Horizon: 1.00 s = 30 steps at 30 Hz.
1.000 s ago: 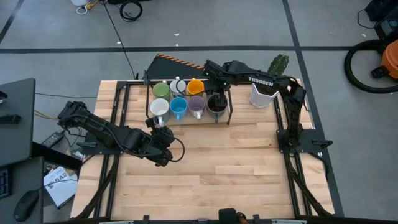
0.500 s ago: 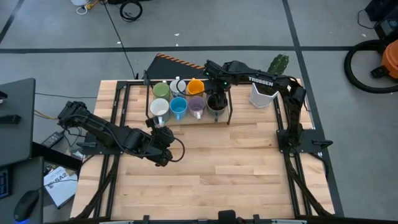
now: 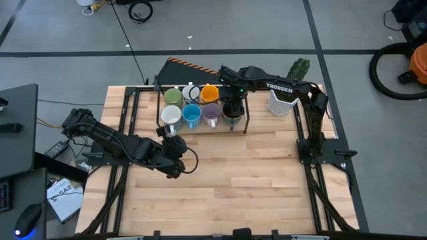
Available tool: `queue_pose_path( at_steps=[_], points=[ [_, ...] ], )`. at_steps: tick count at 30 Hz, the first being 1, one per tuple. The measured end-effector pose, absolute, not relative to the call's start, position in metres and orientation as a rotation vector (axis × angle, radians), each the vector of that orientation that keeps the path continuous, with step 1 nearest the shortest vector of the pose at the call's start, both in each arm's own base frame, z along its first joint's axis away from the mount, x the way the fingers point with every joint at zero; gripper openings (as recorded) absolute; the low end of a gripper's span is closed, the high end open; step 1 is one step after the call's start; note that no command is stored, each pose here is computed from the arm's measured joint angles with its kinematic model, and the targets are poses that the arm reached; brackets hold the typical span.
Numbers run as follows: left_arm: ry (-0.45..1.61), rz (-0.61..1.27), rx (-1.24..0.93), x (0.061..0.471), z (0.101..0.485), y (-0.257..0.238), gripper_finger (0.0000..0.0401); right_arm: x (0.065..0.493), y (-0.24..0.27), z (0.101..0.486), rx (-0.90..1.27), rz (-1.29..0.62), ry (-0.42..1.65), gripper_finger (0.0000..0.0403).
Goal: Place coffee mugs
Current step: Put the brown patterned mug on the shelf
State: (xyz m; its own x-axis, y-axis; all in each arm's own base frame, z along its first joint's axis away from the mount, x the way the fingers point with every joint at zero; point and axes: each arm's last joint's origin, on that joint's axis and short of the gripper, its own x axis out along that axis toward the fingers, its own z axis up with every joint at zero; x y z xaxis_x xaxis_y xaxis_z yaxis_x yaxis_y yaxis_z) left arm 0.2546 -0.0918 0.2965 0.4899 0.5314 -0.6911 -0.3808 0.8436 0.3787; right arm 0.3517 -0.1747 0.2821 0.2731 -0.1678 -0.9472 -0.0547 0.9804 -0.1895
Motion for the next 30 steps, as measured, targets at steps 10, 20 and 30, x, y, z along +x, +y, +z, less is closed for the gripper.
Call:
queue_pose_path(
  at_steps=[10, 20, 30],
  points=[
    [0.902, 0.558, 0.184, 0.2546, 0.2965, -0.0918, 0.0082, 0.3519, -0.1719, 0.2818, -0.212, -0.069, 1.309, 0.0099],
    [0.902, 0.558, 0.183, 0.2546, 0.2965, -0.0918, 0.0082, 0.352, -0.1722, 0.2817, -0.205, -0.079, 1.309, 0.0113],
    [0.902, 0.558, 0.183, 0.2546, 0.2965, -0.0918, 0.0082, 0.3523, -0.1729, 0.2815, -0.2, -0.077, 1.302, 0.0151]
  ],
)
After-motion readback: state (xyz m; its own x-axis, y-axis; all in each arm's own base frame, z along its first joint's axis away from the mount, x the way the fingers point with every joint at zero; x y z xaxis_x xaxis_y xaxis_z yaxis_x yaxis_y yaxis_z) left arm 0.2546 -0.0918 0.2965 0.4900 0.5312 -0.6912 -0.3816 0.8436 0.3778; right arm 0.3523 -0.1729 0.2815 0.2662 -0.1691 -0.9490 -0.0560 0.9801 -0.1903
